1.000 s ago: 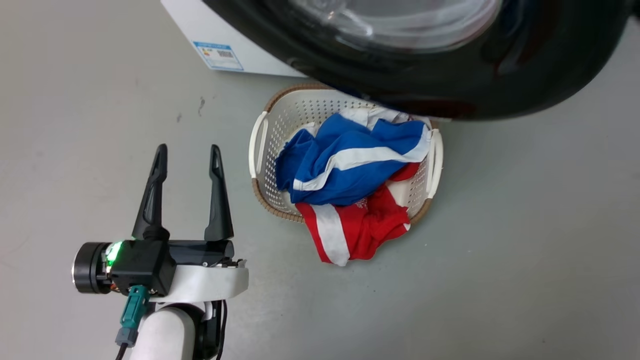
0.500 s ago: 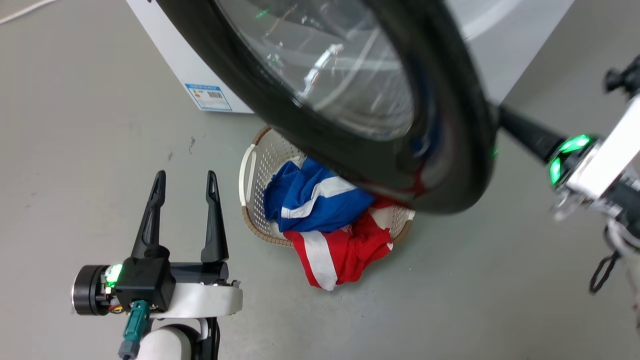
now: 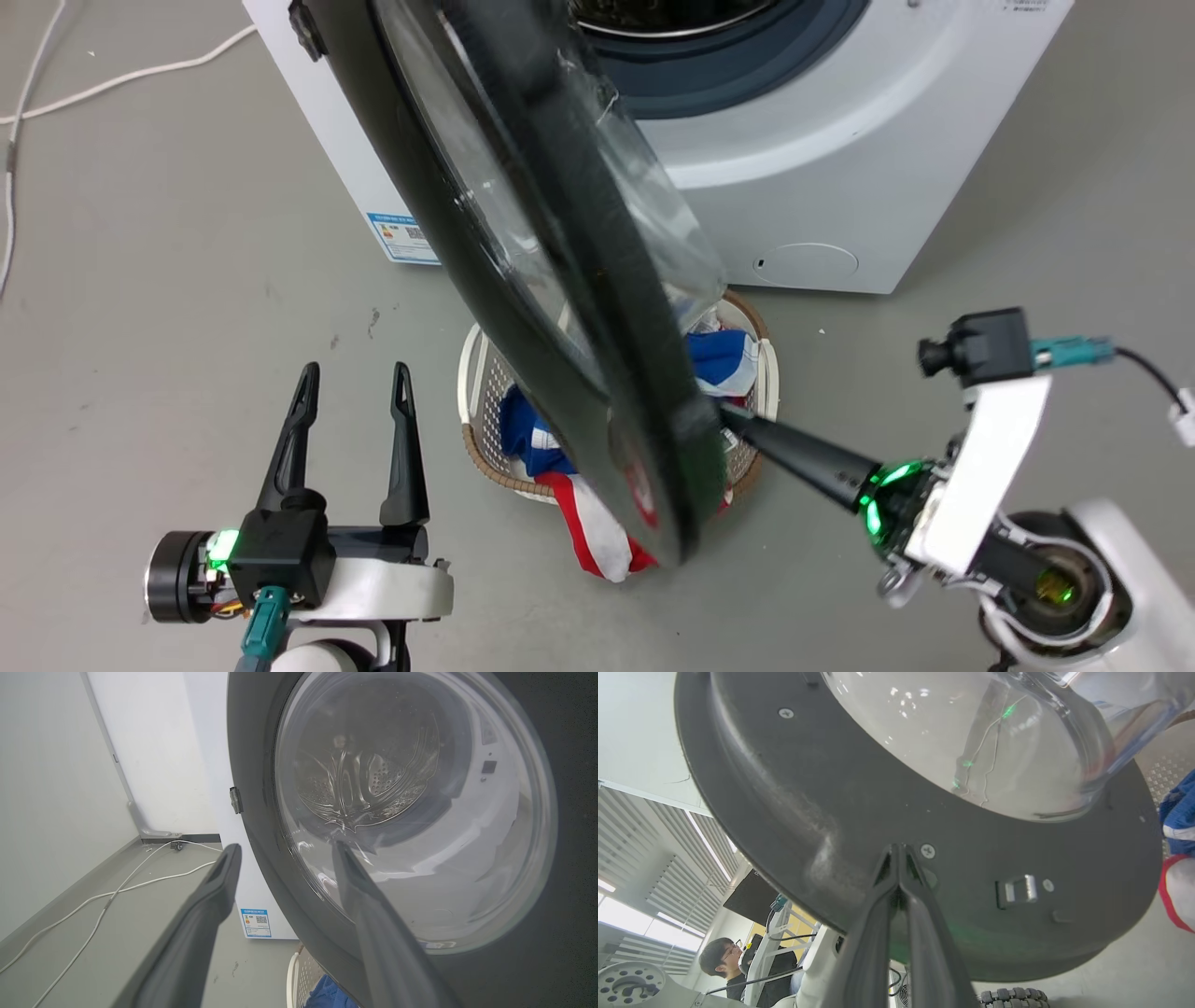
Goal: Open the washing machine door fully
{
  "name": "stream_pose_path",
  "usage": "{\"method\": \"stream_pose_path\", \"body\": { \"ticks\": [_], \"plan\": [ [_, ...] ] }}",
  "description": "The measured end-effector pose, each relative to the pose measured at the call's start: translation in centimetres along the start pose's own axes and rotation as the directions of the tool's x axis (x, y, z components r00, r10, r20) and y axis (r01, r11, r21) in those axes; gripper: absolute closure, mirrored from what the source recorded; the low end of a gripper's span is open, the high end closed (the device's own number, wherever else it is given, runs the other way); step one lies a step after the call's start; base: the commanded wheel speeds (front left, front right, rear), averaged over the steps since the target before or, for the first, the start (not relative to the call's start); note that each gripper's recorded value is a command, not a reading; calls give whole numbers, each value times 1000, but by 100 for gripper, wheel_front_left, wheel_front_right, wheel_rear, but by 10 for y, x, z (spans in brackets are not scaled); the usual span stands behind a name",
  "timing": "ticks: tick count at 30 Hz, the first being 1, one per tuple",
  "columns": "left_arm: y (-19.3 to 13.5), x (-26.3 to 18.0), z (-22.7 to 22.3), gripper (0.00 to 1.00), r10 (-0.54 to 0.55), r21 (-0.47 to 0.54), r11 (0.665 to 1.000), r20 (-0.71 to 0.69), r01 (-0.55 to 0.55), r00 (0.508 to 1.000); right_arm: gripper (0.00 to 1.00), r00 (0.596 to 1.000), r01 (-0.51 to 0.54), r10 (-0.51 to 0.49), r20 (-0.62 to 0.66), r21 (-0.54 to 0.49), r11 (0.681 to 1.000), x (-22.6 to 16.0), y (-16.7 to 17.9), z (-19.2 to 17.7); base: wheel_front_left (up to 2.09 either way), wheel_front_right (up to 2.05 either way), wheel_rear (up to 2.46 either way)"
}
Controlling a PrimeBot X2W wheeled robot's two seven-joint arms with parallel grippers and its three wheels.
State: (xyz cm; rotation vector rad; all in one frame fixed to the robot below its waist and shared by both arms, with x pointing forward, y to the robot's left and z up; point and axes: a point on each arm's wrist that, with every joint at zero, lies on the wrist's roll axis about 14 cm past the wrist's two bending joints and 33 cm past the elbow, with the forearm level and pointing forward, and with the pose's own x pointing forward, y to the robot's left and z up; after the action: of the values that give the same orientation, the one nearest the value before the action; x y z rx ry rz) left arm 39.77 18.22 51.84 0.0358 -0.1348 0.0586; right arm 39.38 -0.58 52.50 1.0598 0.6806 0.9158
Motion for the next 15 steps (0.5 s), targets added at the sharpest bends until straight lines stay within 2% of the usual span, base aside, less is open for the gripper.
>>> {"method": "stream_pose_path", "body": {
  "ticks": [9,15],
  "plan": [
    [7,-8,3,0,21,6,1000,0,-21,1000,100,994,-68,74,-76,74,995,20,18,-42,0,0,0],
    [8,-10,3,0,27,8,1000,0,-27,1000,100,993,-71,81,-87,105,992,26,19,-55,0,0,0]
  ]
}}
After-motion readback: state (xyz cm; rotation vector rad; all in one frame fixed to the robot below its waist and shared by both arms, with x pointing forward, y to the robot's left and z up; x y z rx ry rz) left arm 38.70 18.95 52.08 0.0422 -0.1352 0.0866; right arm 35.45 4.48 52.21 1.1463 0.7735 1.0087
